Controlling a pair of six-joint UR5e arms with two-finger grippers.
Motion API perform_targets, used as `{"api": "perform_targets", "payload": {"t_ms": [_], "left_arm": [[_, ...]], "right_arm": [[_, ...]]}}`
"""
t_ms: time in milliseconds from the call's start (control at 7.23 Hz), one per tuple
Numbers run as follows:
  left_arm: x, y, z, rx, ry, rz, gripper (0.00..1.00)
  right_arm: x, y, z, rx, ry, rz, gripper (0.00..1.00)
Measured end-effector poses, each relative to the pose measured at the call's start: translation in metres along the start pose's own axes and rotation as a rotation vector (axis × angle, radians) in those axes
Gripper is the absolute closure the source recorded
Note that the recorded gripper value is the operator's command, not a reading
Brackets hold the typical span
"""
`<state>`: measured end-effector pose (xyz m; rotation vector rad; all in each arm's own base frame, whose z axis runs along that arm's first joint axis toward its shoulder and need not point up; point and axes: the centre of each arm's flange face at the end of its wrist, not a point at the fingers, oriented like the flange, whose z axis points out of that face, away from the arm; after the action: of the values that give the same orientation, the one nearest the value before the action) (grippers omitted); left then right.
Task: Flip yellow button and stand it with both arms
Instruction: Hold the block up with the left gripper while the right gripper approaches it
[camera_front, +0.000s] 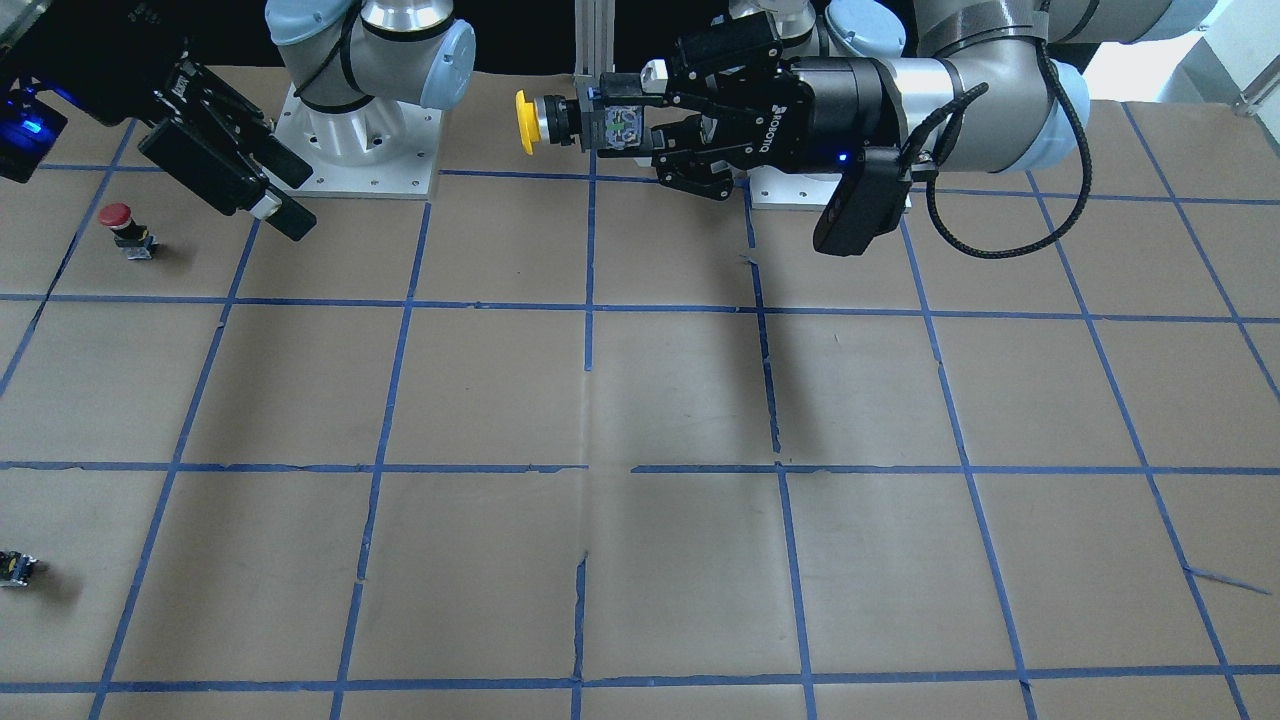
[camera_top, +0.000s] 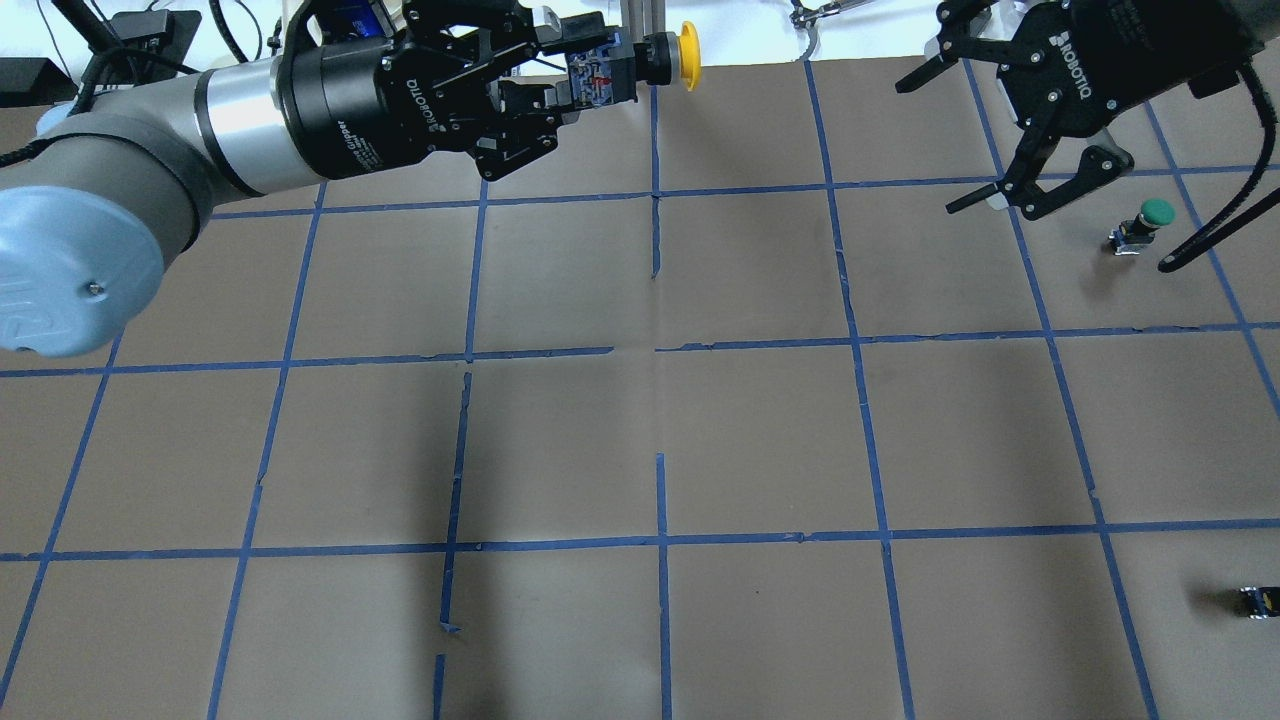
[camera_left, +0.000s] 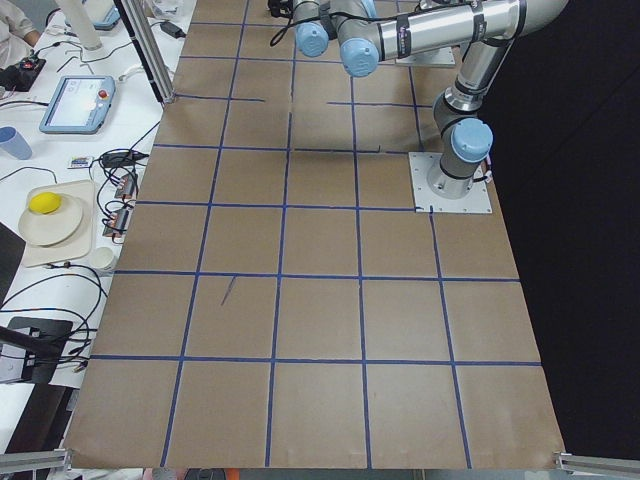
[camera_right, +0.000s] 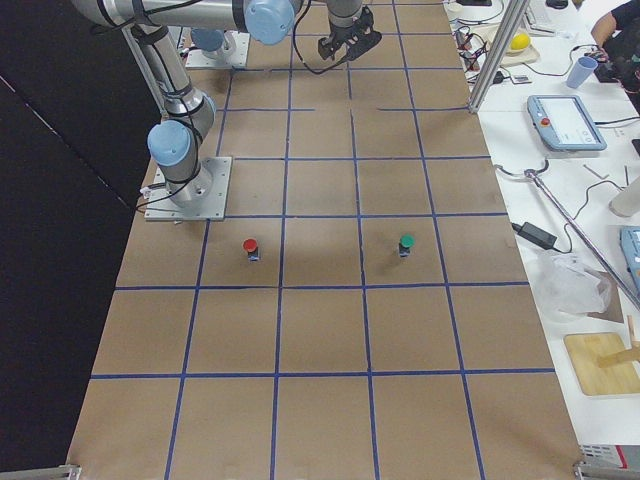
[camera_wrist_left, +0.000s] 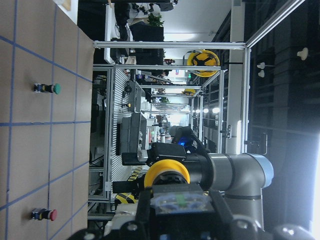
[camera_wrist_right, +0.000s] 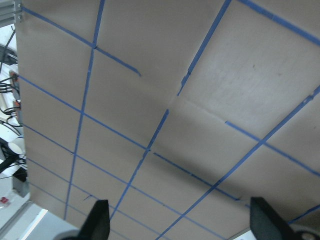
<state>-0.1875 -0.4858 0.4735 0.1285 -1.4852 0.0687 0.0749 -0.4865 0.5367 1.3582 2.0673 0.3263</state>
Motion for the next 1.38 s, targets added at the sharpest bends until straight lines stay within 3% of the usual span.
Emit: {"api": "perform_targets", "payload": {"t_ms": [277, 692, 969, 1384], "left_arm": [[0.002, -0.001, 0.002, 0.001, 0.024, 0.022, 0.97], [0.001, 0.0, 0.008, -0.011, 0.029, 0.034, 0.97], [0.0, 0.0, 0.008, -0.012, 0.029, 0.037, 0.97], [0.003, 0.001, 0.009, -0.014, 0.03, 0.053, 0.97]], "right_arm": [[-0.008, 0.013, -0.002, -0.117, -0.089, 0.107, 0.0], [-0.02, 0.036, 0.001, -0.228, -0.171, 0.068, 0.0], [-0.026, 0.064, 0.021, -0.27, -0.165, -0.003, 0.0], [-0.03, 0.083, 0.03, -0.284, -0.167, -0.055, 0.0]]}}
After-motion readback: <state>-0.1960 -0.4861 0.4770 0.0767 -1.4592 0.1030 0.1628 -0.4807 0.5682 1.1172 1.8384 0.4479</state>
